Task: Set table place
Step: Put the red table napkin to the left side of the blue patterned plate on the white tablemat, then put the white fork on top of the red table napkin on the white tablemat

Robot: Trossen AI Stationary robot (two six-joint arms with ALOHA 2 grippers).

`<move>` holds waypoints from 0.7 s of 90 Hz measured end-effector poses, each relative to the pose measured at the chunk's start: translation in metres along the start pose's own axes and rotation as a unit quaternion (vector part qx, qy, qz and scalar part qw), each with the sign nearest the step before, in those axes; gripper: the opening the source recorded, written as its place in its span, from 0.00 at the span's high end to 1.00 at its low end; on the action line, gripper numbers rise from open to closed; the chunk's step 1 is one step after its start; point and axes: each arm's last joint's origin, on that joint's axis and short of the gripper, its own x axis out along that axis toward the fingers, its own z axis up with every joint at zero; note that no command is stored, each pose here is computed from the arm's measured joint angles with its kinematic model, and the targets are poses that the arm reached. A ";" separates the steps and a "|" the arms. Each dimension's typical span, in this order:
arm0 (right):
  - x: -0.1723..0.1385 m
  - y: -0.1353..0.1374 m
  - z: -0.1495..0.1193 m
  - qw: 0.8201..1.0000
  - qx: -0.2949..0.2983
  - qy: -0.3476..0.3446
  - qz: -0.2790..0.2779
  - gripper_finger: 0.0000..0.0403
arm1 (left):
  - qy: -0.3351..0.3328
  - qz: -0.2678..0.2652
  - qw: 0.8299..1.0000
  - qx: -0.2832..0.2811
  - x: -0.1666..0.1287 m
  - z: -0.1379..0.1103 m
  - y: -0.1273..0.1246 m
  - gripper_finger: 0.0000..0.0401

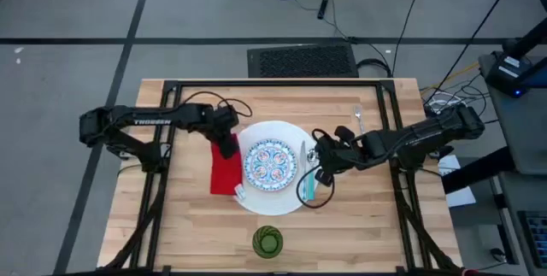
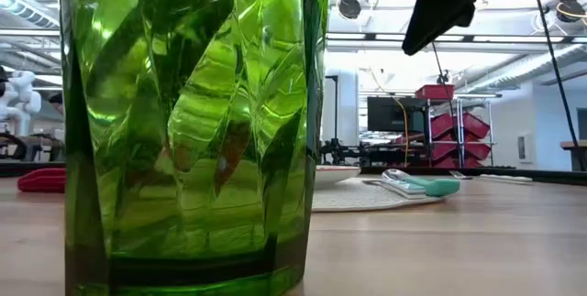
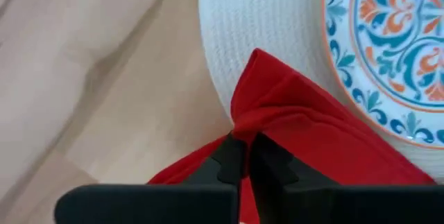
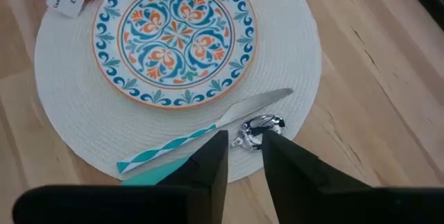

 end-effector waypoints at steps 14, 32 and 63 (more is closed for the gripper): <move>0.000 -0.001 0.001 1.000 -0.006 -0.001 -0.002 0.81 | 0.010 0.002 1.000 -0.026 0.005 0.000 -0.001 0.88; 0.000 -0.001 0.001 1.000 -0.012 -0.007 -0.009 0.81 | 0.019 0.006 0.999 -0.043 0.009 0.001 -0.001 0.68; 0.000 -0.001 0.001 1.000 -0.015 -0.008 -0.008 0.81 | 0.041 -0.010 0.995 -0.091 -0.016 0.011 -0.006 0.53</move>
